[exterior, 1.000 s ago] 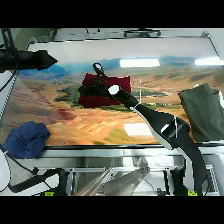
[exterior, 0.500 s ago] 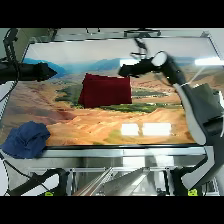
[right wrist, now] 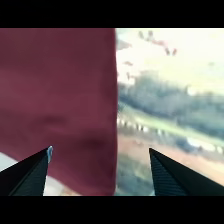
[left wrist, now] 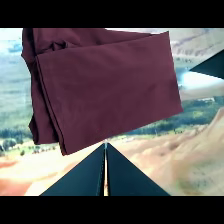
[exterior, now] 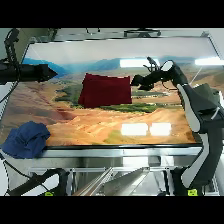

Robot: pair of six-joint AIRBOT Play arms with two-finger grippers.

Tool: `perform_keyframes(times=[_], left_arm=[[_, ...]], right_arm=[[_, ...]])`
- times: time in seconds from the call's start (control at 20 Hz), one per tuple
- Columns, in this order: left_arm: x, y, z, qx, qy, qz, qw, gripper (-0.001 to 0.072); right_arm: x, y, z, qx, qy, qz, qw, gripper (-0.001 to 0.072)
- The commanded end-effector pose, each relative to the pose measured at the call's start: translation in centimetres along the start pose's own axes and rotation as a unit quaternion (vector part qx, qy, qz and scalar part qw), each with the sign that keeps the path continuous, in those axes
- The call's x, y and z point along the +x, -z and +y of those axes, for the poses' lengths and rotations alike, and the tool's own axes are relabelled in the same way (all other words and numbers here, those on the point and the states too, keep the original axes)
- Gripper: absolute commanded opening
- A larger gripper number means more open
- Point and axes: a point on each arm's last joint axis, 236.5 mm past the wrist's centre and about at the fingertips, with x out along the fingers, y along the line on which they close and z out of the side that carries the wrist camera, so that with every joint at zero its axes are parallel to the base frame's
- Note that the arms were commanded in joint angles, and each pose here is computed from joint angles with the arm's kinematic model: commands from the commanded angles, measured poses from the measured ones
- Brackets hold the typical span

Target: Fold the shirts.

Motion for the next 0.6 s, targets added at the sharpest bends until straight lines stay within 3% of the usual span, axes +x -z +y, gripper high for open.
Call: perform_keyframes(times=[0.0,0.1,0.2,0.3,0.35,0.4,0.45,0.55], left_arm=[[0.0,0.3,0.0,0.009,0.001,0.005,1.000,0.0018],[0.0,0.3,0.0,0.009,0.001,0.005,1.000,0.0018],[0.0,0.3,0.0,0.009,0.001,0.005,1.000,0.0019],[0.0,0.3,0.0,0.009,0.001,0.006,1.000,0.0019],[0.0,0.4,-0.1,0.009,0.002,0.008,1.000,0.0018],[0.0,0.6,-0.1,0.009,0.003,0.012,1.000,0.0019],[-0.1,0.8,-0.2,0.009,0.004,0.016,1.000,0.0019],[-0.1,0.9,-0.2,0.009,0.005,0.018,1.000,0.0018]], right_arm=[[3.9,0.7,0.1,0.011,-0.027,0.010,1.000,0.0705],[5.6,1.2,0.7,0.006,-0.026,0.011,1.000,0.0685],[6.8,1.3,1.8,0.002,-0.030,0.005,1.000,0.0582],[7.3,1.2,3.1,-0.007,-0.044,-0.004,0.999,0.0571],[7.3,1.0,3.9,-0.003,-0.060,-0.008,0.998,0.0485],[7.0,0.8,5.0,-0.006,-0.082,-0.012,0.997,0.0174],[6.6,0.5,6.2,-0.008,-0.106,-0.018,0.994,0.0022],[4.8,-0.4,8.4,-0.023,-0.136,-0.037,0.990,0.0015]])
